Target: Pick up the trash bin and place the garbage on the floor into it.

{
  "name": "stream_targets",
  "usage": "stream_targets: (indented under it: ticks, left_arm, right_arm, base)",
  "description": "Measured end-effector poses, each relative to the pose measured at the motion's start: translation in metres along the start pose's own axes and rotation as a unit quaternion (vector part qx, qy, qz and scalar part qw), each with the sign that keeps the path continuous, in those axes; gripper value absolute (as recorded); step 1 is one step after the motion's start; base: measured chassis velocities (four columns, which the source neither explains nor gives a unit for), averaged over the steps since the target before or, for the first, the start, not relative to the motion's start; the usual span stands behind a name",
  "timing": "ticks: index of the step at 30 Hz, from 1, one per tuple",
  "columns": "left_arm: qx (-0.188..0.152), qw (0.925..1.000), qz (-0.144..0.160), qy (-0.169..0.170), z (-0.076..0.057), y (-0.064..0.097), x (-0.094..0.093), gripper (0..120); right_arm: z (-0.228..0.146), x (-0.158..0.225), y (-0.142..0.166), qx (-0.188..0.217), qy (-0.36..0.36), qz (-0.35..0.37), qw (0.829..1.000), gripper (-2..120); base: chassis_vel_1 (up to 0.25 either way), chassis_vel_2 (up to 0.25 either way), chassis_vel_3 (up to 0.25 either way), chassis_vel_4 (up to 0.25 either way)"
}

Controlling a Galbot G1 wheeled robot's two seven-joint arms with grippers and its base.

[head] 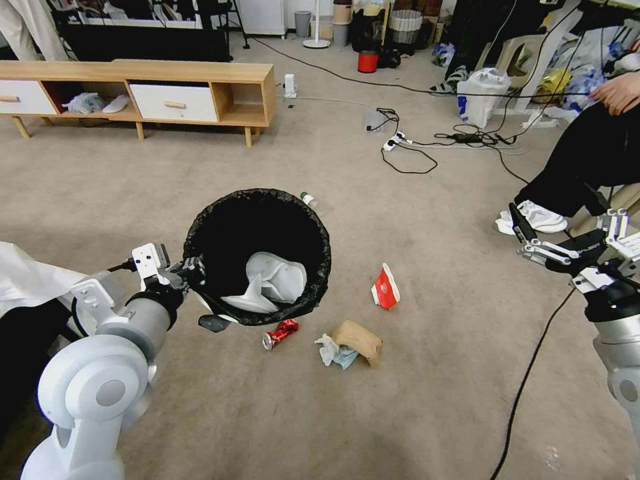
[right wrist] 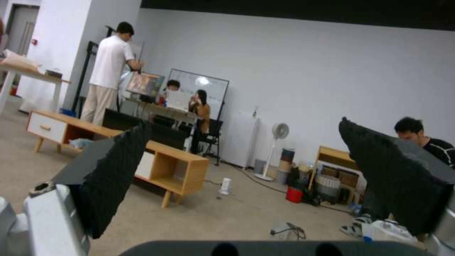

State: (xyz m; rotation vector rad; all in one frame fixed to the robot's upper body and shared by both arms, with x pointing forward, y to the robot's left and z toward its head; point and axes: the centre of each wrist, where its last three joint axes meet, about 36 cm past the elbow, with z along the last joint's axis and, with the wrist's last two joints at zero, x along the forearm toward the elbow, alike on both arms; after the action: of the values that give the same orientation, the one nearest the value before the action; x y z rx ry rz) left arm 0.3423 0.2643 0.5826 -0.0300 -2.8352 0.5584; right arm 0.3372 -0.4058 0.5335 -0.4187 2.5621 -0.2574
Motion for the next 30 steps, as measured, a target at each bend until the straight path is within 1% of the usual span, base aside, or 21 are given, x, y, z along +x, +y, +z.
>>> stream_targets:
  ticks: [30]
  left_arm:
    - [0.001,1.0,0.0,0.003,0.002,-0.0001,0.0012,3]
  right_arm:
    - [-0.0006,-0.0004,0.0004,0.0,-0.002,0.0,1.0,100]
  base:
    - [-0.071,0.073,0.07,-0.073]
